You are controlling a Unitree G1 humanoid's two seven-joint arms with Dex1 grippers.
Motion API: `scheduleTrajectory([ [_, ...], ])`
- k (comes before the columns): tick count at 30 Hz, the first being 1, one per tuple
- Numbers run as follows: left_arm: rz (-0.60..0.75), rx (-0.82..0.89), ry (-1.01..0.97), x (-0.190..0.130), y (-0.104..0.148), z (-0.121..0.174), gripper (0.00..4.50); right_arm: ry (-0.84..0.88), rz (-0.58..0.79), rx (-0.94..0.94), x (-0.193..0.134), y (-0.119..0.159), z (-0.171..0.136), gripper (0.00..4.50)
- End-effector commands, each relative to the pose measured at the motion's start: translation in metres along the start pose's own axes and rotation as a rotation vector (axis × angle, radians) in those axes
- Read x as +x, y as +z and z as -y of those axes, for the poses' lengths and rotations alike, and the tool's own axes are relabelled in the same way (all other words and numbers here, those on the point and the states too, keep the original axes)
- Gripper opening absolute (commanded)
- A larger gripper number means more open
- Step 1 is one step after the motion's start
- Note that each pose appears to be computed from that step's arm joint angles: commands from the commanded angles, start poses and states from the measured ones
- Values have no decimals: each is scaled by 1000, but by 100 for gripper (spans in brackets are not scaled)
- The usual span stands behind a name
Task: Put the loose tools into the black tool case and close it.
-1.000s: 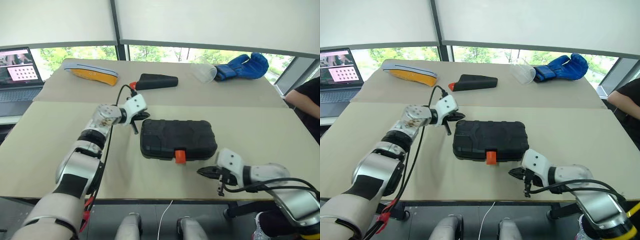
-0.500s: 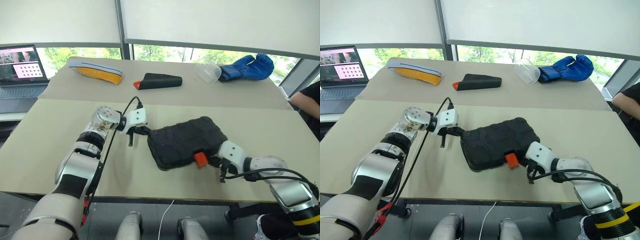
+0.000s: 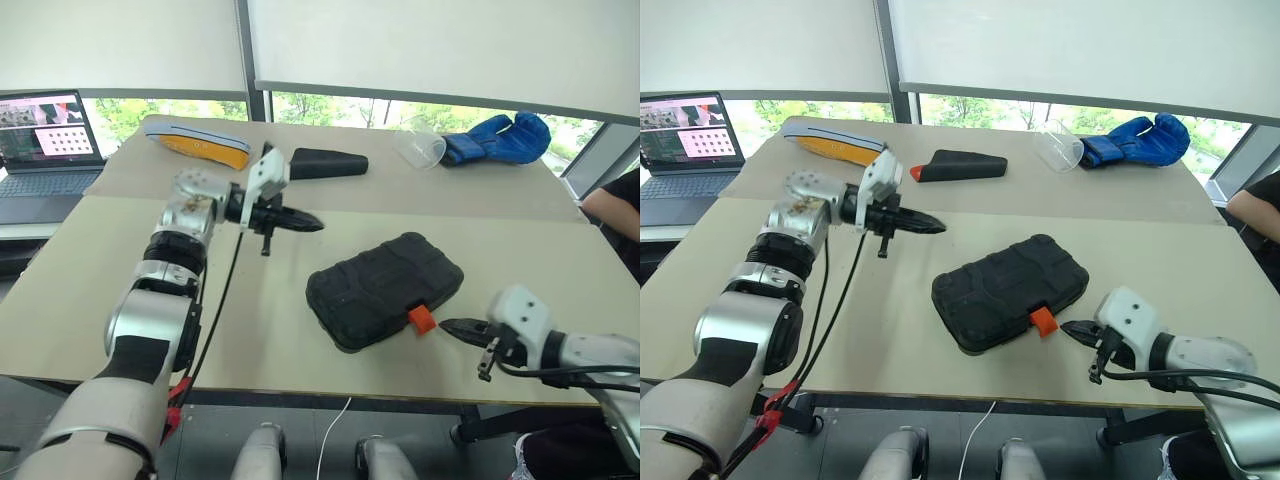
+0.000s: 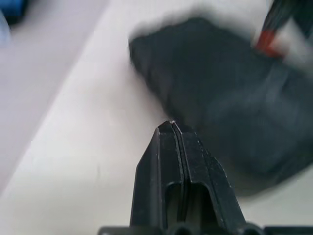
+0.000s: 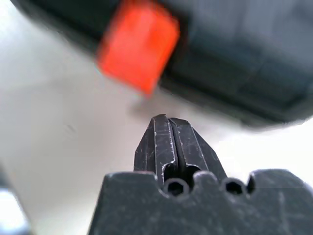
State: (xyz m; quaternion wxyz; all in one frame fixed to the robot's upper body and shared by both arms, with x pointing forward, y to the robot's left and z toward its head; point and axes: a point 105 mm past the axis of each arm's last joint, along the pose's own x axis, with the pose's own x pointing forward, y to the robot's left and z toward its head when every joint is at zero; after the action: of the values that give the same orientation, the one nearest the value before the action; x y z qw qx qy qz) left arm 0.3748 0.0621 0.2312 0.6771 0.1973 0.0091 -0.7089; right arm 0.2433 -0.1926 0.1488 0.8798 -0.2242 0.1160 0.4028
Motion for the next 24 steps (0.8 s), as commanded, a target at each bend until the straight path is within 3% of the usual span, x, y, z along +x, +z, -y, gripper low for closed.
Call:
scheduleTrajectory([
  [1,-21,32,-104,41,-9,21,5,9,57,11,-4,20,-9,0],
  [6,-136,65,-107,79,-52,38,5,-11,34,18,8,15,-8,0],
  [10,-291,240,-167,80,-89,54,5,-13,-5,4,15,8,-7,0],
  [19,-246,168,-193,82,-92,63,5,-16,-13,-6,30,2,-5,0],
  [24,-232,165,-179,84,-89,61,5,80,10,-2,14,17,-17,0],
])
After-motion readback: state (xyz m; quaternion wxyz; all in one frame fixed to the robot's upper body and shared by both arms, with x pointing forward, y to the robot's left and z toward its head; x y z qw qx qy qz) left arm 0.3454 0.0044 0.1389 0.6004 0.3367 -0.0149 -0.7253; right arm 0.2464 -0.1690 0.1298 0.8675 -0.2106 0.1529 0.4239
